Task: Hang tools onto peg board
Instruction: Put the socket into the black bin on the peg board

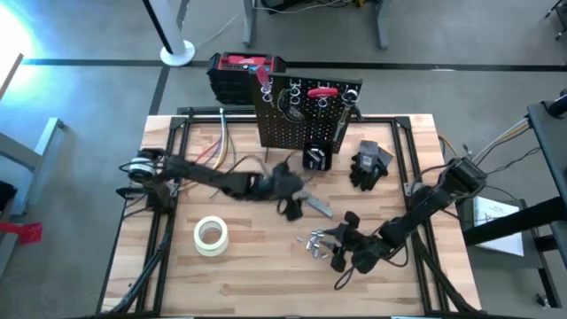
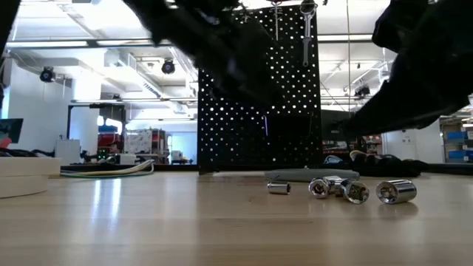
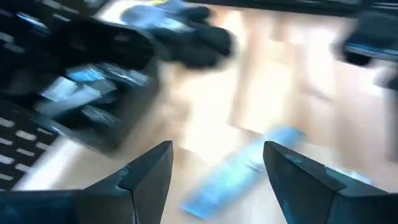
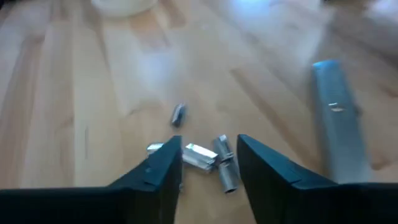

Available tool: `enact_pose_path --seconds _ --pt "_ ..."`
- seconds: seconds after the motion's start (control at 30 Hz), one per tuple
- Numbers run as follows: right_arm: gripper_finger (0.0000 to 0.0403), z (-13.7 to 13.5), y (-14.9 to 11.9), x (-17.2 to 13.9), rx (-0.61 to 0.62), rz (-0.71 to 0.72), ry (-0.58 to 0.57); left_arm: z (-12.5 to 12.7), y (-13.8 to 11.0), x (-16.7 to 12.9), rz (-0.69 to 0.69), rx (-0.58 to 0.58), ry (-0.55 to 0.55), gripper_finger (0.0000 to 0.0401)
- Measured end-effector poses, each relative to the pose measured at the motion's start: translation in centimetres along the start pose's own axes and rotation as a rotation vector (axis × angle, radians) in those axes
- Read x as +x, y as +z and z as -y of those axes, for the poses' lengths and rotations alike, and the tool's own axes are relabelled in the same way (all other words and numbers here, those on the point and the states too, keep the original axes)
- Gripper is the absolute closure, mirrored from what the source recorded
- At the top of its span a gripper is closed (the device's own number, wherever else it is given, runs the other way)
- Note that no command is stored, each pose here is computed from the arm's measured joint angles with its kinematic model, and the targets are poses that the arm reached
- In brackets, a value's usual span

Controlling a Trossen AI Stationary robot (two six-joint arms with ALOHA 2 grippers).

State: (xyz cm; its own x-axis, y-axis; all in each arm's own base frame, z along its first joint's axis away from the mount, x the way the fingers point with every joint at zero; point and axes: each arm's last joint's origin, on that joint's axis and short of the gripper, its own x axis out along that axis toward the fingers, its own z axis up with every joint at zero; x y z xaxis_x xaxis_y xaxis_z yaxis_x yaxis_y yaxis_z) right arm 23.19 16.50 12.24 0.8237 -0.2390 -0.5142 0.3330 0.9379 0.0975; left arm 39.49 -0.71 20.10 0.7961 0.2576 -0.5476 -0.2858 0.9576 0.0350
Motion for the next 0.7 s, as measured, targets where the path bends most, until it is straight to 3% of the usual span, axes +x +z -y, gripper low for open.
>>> enact_pose_path --seconds 0.23,0.4,0.53,0.7 --pt "0.0234 -0.2 -0.4 0.9 -0.124 -0.091 0.059 4.7 -5.2 -3.9 0.086 0.01 -0.131 0.0159" --pt "0.0241 0.9 -1.4 2.1 -0.268 -0.156 -0.008 6.8 -8.5 -6.0 0.168 0.051 -0.225 0.0159" --pt "0.0239 1.5 -1.3 2.9 -0.336 -0.18 -0.02 7.5 -9.6 -6.8 0.198 0.08 -0.26 0.0159" --pt "0.0241 2.5 -1.0 4.3 -0.311 -0.26 0.028 7.0 -9.8 -6.5 0.219 0.071 -0.215 0.0159"
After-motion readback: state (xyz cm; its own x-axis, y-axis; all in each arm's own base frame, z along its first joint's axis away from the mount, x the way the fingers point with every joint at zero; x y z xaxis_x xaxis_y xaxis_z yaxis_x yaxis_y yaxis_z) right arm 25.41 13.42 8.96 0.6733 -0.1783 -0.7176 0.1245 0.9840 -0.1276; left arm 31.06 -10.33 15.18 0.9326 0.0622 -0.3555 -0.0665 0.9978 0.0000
